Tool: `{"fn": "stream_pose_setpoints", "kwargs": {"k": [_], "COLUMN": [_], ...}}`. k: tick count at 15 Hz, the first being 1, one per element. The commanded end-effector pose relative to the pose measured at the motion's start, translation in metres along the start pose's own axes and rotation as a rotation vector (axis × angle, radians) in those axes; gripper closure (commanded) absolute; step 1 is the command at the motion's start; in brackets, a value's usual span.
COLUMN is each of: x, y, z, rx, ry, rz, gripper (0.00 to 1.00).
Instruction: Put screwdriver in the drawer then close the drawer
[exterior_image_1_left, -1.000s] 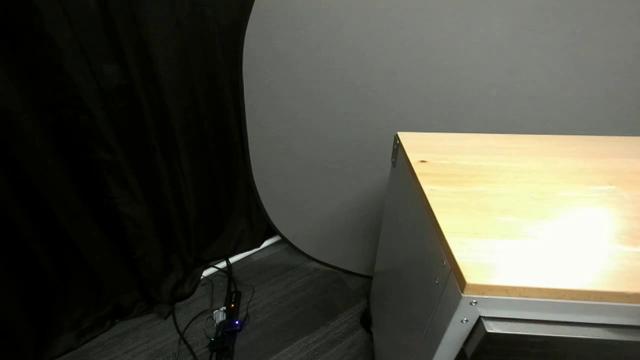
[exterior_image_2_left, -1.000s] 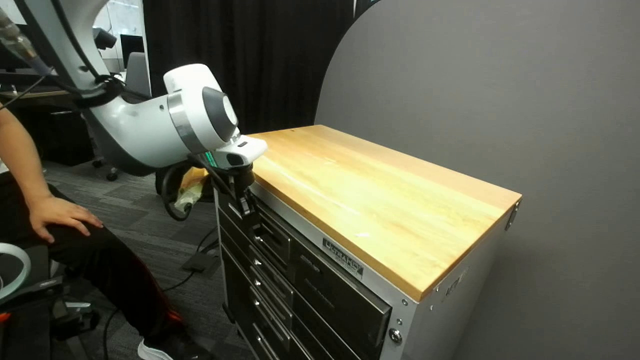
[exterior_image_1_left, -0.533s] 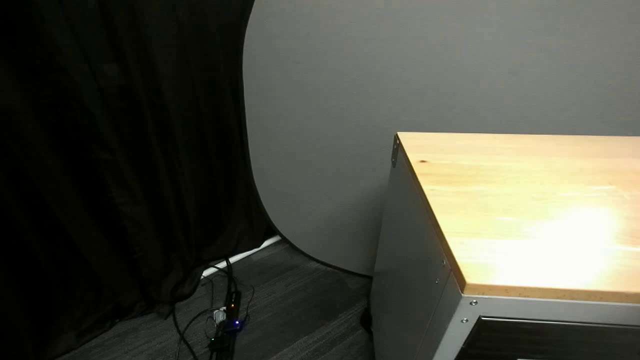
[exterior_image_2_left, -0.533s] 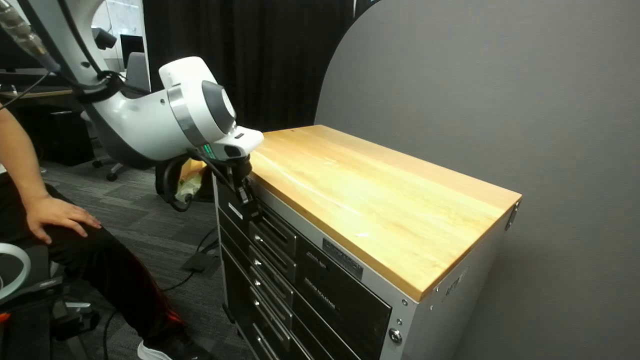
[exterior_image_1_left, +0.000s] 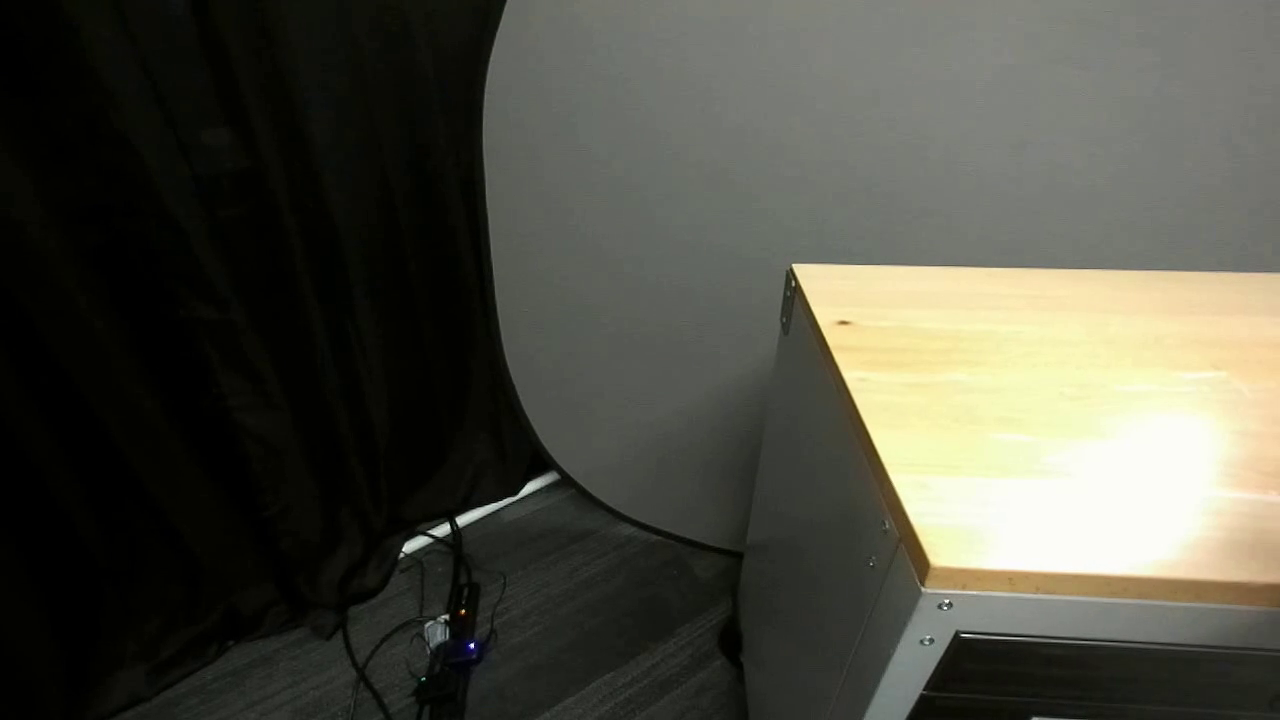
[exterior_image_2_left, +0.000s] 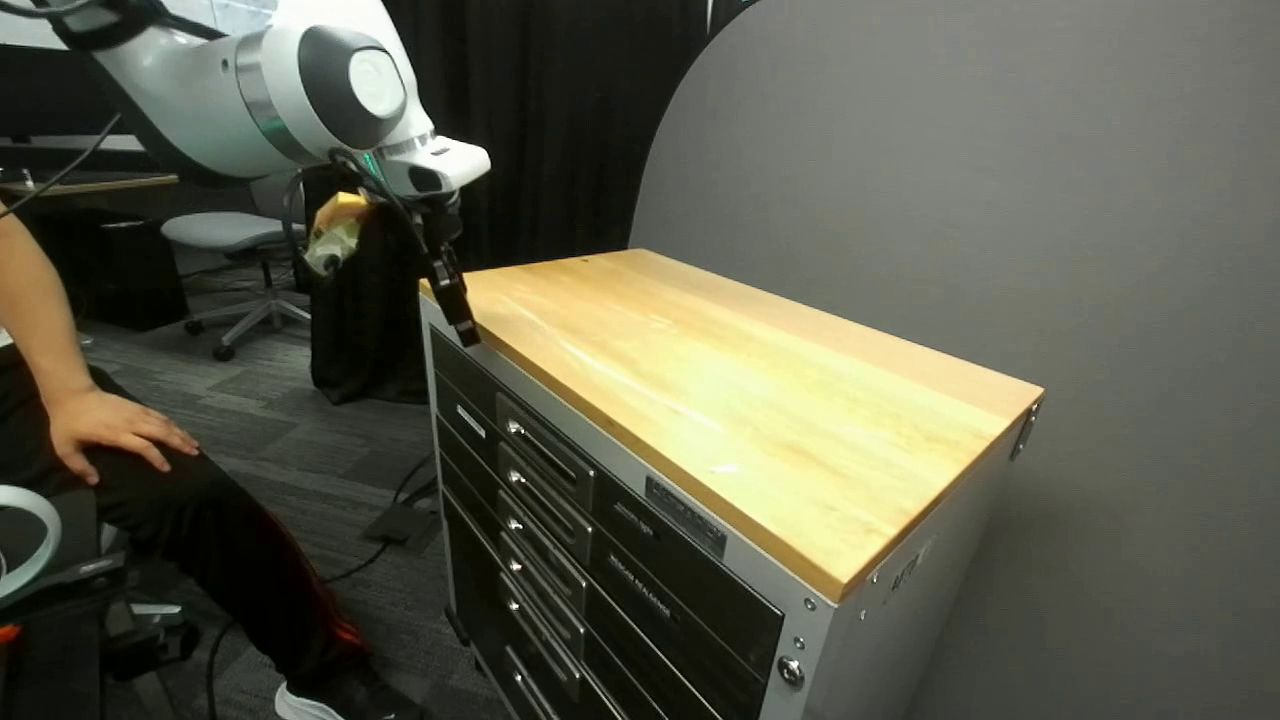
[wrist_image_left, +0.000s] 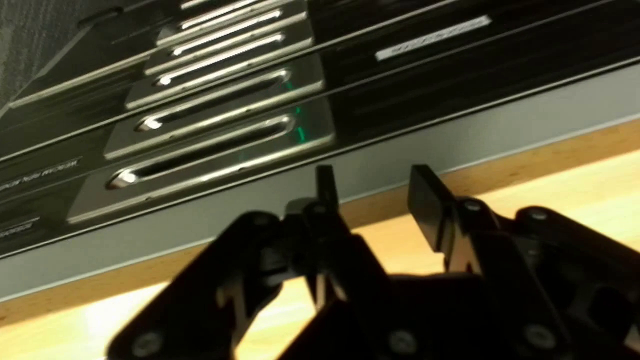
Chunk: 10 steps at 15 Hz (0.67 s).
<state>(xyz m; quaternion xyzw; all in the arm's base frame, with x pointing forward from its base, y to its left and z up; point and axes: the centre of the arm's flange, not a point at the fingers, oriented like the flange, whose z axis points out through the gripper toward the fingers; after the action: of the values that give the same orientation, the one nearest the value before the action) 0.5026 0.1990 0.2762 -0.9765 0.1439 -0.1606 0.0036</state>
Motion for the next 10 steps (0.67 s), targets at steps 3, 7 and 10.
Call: {"fn": "stream_pose_setpoints", "kwargs": {"k": [3,7,10], "x": [0.026,0.052,0.081], "y": [-0.059,-0.084,-0.076], "z": [-0.091,-0.148,-0.19], "rx": [0.024,0.005,-0.04], "ry": [-0.258,-0.344,-0.345], "rz": [-0.113,-0.209,-0.274], "gripper": [0.11,0.0,0.0]}}
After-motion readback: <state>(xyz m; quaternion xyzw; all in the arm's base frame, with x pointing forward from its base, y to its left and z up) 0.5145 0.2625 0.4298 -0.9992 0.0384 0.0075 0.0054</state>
